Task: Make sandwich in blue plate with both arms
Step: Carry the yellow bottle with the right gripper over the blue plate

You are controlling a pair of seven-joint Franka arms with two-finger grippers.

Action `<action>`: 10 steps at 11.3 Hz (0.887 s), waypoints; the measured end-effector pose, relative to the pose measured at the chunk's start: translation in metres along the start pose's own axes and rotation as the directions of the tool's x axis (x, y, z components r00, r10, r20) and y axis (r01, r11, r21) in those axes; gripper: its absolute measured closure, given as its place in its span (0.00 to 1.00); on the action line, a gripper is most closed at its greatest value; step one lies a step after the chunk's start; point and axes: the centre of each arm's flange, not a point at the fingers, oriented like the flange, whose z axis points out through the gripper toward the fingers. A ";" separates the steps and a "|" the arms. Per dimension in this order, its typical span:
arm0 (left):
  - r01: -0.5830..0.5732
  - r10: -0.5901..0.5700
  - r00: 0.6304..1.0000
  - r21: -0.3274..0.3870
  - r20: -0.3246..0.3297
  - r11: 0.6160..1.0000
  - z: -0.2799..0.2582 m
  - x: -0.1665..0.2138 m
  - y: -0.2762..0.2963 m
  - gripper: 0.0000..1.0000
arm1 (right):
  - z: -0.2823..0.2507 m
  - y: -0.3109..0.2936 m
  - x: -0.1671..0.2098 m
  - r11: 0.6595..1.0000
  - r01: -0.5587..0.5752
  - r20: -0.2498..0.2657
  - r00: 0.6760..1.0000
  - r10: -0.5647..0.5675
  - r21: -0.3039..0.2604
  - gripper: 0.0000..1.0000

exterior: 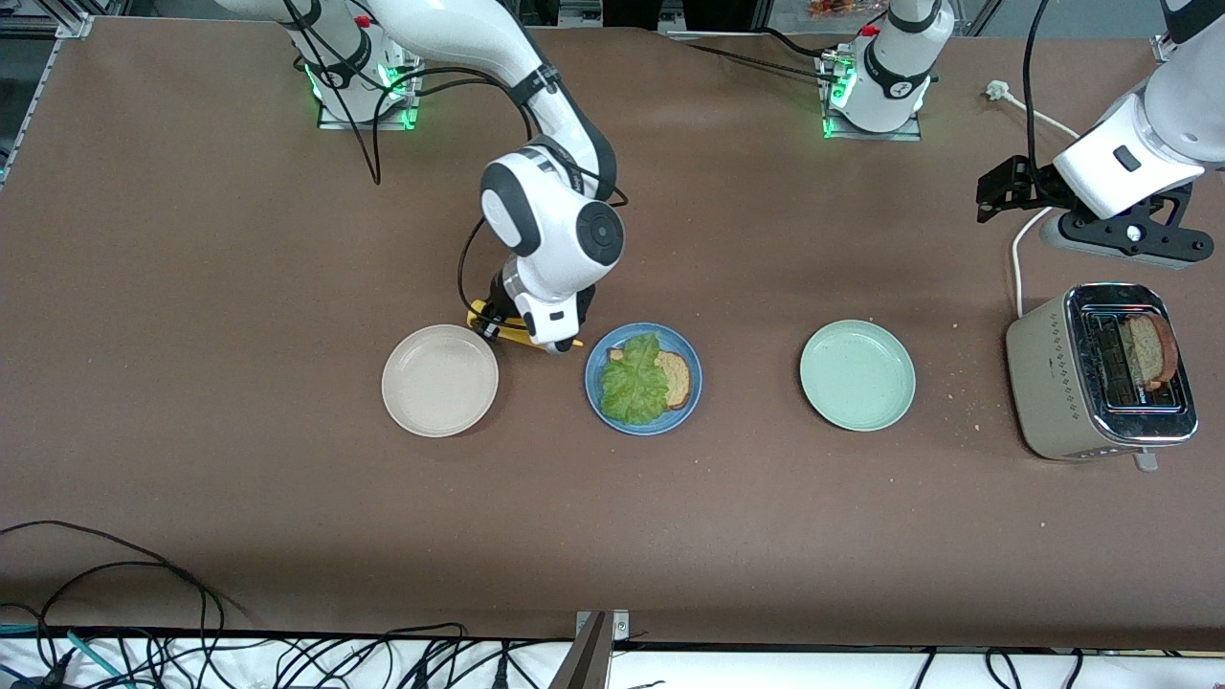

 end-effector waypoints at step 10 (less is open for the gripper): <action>0.000 0.000 1.000 0.000 0.000 1.000 0.000 0.000 0.000 0.00 | 0.034 -0.032 0.051 0.993 0.018 0.090 0.996 -0.008 -0.119 0.65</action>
